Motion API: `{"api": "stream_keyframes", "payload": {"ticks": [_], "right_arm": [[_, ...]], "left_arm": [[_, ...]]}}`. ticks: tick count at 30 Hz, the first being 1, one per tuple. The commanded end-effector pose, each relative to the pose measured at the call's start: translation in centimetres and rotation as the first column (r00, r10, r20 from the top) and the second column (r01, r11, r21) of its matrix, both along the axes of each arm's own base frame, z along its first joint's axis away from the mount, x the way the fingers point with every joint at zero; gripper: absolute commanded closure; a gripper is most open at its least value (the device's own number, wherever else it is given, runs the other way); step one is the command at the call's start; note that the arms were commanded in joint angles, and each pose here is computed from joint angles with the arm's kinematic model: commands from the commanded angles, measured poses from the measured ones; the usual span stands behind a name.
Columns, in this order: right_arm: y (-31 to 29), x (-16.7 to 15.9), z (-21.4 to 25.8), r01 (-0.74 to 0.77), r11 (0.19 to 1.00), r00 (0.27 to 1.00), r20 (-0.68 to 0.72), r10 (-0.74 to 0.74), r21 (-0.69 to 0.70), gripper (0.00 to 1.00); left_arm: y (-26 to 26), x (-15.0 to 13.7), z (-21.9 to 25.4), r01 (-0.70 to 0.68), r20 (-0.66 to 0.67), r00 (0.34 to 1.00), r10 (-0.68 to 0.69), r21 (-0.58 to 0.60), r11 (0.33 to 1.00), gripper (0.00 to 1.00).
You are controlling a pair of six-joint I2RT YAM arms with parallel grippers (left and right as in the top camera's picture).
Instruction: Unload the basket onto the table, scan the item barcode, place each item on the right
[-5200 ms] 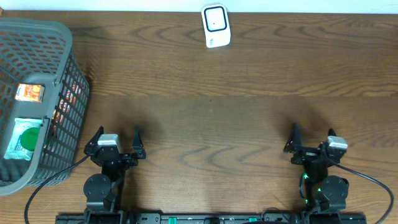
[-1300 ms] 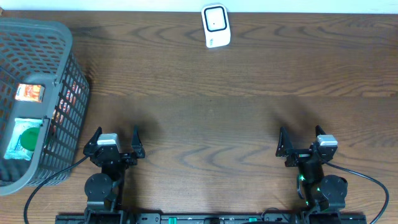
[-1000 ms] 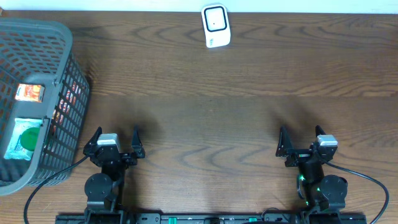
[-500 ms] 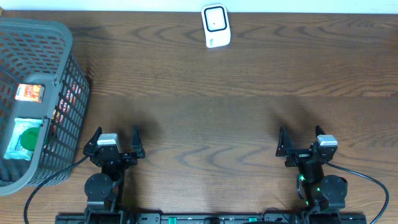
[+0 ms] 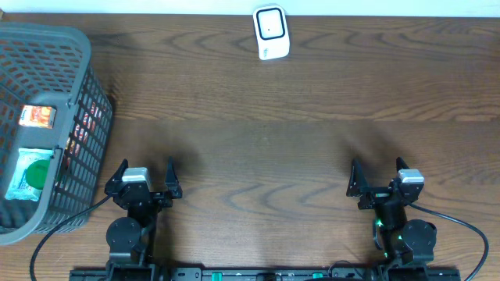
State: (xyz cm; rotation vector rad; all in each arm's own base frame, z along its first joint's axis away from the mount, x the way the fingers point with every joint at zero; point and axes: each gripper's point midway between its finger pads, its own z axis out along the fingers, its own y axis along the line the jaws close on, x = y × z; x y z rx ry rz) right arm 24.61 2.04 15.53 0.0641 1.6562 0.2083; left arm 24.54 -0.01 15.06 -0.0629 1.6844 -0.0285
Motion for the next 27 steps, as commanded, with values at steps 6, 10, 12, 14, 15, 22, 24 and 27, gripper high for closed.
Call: {"api": "stream_keyframes", "payload": {"ticks": [6,10,12,14,15,22,24,27], "right_arm": [[0.3,0.0,-0.2,-0.015,1.0,1.0,-0.007,0.015,-0.015,0.01],[0.3,0.0,-0.2,-0.016,1.0,1.0,-0.007,0.016,-0.015,0.01],[0.3,0.0,-0.2,-0.015,1.0,1.0,-0.007,0.015,-0.015,0.01],[0.3,0.0,-0.2,-0.015,1.0,1.0,-0.007,0.015,-0.015,0.01],[0.3,0.0,-0.2,-0.015,1.0,1.0,-0.007,0.015,-0.015,0.01],[0.3,0.0,-0.2,-0.015,1.0,1.0,-0.007,0.015,-0.015,0.01],[0.3,0.0,-0.2,-0.015,1.0,1.0,-0.007,0.015,-0.015,0.01],[0.3,0.0,-0.2,-0.015,1.0,1.0,-0.007,0.015,-0.015,0.01]], "left_arm": [[-0.1,0.0,-0.8,0.002,-0.017,1.0,-0.002,0.005,1.0,0.02],[-0.6,0.1,-0.6,0.032,-0.007,0.999,-0.032,-0.001,0.999,0.02],[-1.3,0.0,-0.3,0.073,-0.002,0.997,-0.073,-0.006,0.997,0.02],[-1.4,0.0,0.7,0.082,0.019,0.996,-0.082,-0.006,0.997,0.02],[-1.4,-0.1,1.3,0.081,0.03,0.996,-0.081,-0.006,0.997,0.02],[-1.4,-0.2,3.5,0.082,0.065,0.995,-0.082,-0.004,0.997,0.02],[-1.4,-0.2,3.6,0.082,0.059,0.995,-0.082,-0.005,0.997,0.02],[-1.4,0.0,3.4,0.082,0.045,0.996,-0.082,-0.006,0.997,0.02]]}}
